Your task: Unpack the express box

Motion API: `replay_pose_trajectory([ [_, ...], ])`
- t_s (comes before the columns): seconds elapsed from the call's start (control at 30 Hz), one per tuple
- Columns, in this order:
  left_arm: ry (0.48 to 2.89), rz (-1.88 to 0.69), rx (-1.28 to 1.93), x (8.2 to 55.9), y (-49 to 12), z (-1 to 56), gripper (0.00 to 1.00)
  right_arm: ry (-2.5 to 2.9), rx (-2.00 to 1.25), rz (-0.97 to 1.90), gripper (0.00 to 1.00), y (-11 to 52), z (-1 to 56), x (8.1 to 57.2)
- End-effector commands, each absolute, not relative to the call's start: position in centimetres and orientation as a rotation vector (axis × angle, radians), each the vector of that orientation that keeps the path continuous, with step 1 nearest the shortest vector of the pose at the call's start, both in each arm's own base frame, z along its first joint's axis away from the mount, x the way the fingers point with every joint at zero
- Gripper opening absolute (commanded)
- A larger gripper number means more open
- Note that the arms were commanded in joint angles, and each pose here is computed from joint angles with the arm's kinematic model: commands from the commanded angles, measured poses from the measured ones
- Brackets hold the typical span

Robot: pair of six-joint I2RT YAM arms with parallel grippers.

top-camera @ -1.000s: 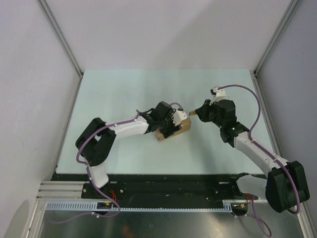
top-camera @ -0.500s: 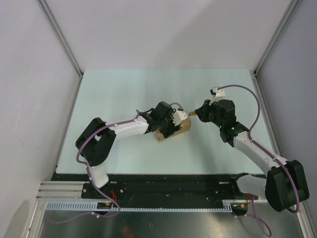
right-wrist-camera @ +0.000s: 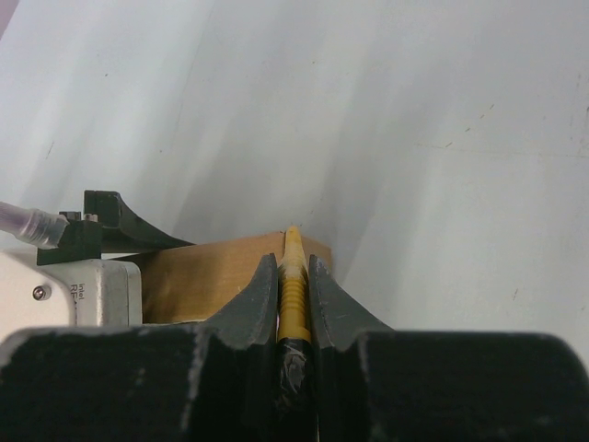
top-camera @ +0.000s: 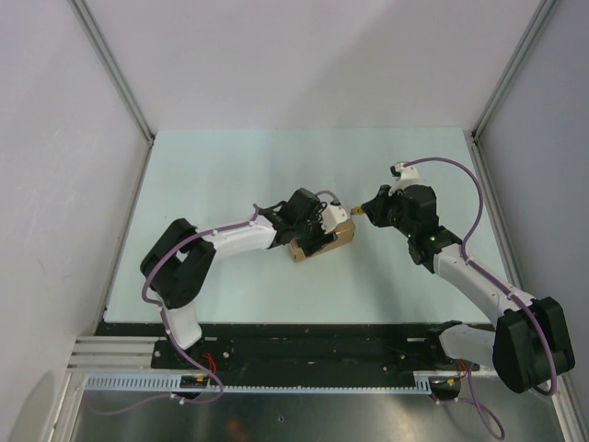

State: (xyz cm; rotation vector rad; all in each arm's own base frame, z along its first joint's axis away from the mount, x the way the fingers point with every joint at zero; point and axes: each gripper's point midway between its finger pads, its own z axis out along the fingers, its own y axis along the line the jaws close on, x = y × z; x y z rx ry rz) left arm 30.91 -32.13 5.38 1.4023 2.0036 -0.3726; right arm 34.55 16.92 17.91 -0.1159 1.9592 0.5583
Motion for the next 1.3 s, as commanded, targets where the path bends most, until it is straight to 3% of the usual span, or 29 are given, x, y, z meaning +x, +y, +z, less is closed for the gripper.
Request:
replay_pose_trajectory([
  [0.0,1.999,-0.326,1.487,30.6,-30.7,4.3,0.66,1.849,-0.105,0.574,0.00,17.2,21.6,35.4],
  [1.27,2.009,-0.316,1.489,30.8,-30.6,3.8,0.66,1.905,-0.172,0.530,0.00,17.8,19.6,35.0],
])
